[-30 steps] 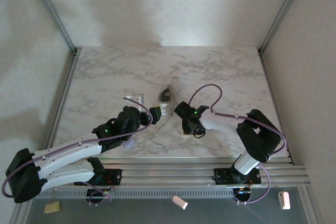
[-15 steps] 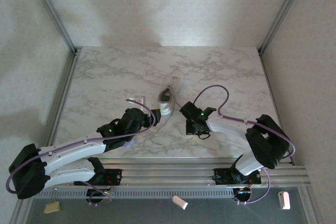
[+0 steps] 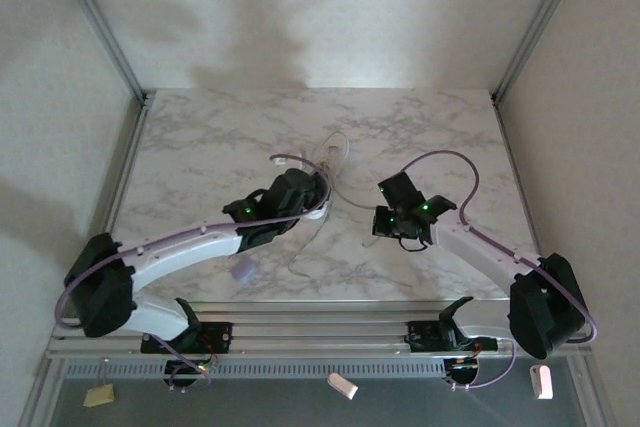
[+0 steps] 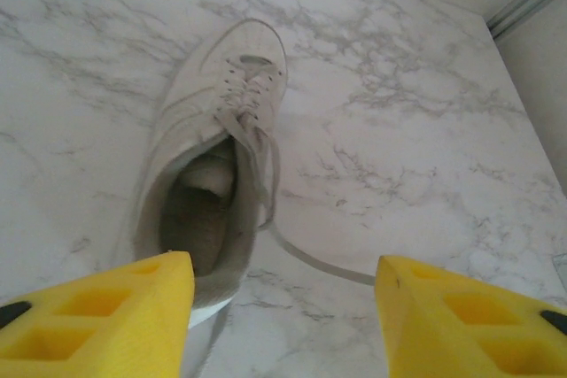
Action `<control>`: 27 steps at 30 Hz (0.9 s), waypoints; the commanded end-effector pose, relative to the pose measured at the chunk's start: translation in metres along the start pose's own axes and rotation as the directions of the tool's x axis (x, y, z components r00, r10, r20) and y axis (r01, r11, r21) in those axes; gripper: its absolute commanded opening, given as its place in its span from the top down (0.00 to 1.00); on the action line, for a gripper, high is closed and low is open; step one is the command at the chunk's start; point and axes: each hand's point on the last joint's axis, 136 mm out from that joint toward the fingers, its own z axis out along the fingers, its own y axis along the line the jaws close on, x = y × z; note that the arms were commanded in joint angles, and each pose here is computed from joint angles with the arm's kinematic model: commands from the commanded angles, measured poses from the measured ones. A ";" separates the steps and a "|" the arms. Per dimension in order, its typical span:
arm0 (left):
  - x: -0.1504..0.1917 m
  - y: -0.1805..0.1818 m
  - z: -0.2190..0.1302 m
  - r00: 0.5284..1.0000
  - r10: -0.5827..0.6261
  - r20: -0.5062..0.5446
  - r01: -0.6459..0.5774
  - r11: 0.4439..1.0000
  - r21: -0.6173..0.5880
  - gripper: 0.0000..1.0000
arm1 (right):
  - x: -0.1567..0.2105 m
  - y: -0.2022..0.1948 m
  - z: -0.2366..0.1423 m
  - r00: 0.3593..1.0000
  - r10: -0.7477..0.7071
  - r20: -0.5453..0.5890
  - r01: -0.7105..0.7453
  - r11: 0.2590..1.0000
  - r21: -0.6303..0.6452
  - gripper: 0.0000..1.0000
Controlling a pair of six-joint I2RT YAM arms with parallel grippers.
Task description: Tie the shoes
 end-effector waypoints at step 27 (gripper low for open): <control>0.133 0.027 -0.027 0.966 0.158 -0.204 -0.177 0.981 -0.082 0.51 | 0.011 -0.013 0.024 0.982 0.055 -0.180 -0.077 0.990 -0.114 1.00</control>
